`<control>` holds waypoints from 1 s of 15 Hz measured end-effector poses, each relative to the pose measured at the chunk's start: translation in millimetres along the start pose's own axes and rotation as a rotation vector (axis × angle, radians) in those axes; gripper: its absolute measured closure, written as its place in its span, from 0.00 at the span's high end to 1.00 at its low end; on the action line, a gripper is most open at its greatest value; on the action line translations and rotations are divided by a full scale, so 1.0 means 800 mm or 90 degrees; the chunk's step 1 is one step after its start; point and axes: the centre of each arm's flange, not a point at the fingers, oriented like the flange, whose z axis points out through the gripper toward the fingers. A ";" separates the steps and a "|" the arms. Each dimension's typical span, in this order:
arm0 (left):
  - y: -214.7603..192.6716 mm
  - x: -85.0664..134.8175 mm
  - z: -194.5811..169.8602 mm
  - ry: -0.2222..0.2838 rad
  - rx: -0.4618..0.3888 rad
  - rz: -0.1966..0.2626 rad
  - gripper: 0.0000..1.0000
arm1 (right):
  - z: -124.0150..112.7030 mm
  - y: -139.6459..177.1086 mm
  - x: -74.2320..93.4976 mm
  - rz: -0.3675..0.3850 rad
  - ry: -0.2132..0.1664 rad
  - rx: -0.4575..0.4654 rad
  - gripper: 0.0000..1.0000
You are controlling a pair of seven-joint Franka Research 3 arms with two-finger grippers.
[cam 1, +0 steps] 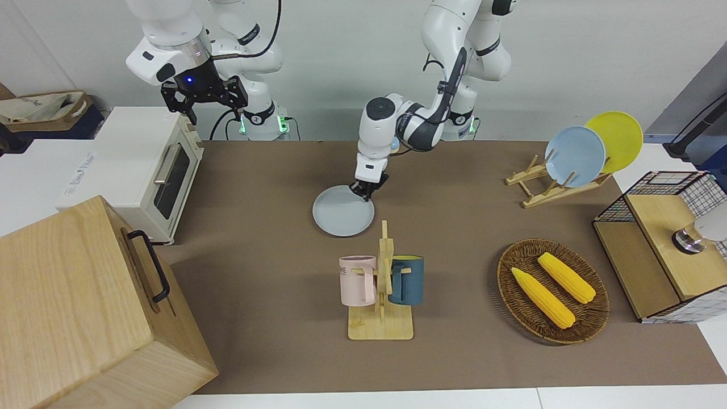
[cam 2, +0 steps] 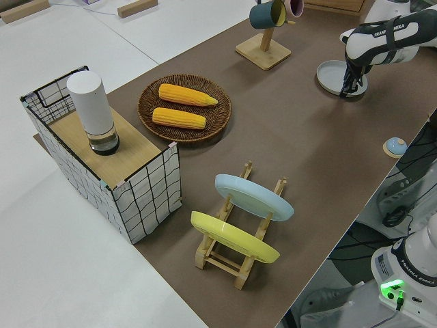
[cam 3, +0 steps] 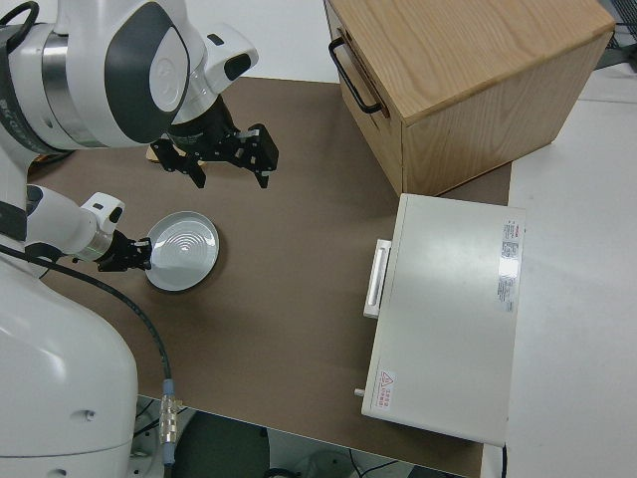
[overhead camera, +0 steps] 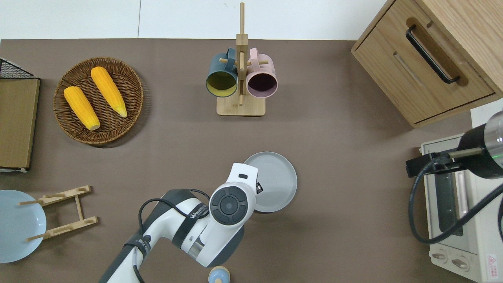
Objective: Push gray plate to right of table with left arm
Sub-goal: 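Push the gray plate with the left gripper toward the toaster oven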
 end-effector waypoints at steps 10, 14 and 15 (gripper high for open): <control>0.043 -0.027 0.019 -0.001 0.031 0.020 0.67 | 0.000 0.000 0.000 0.000 0.000 0.000 0.99; 0.044 0.004 -0.006 -0.013 0.088 0.060 1.00 | 0.000 0.000 0.000 0.000 0.000 0.000 0.99; 0.042 0.019 -0.018 -0.016 0.095 0.068 1.00 | 0.000 0.000 0.000 0.000 0.000 0.000 0.99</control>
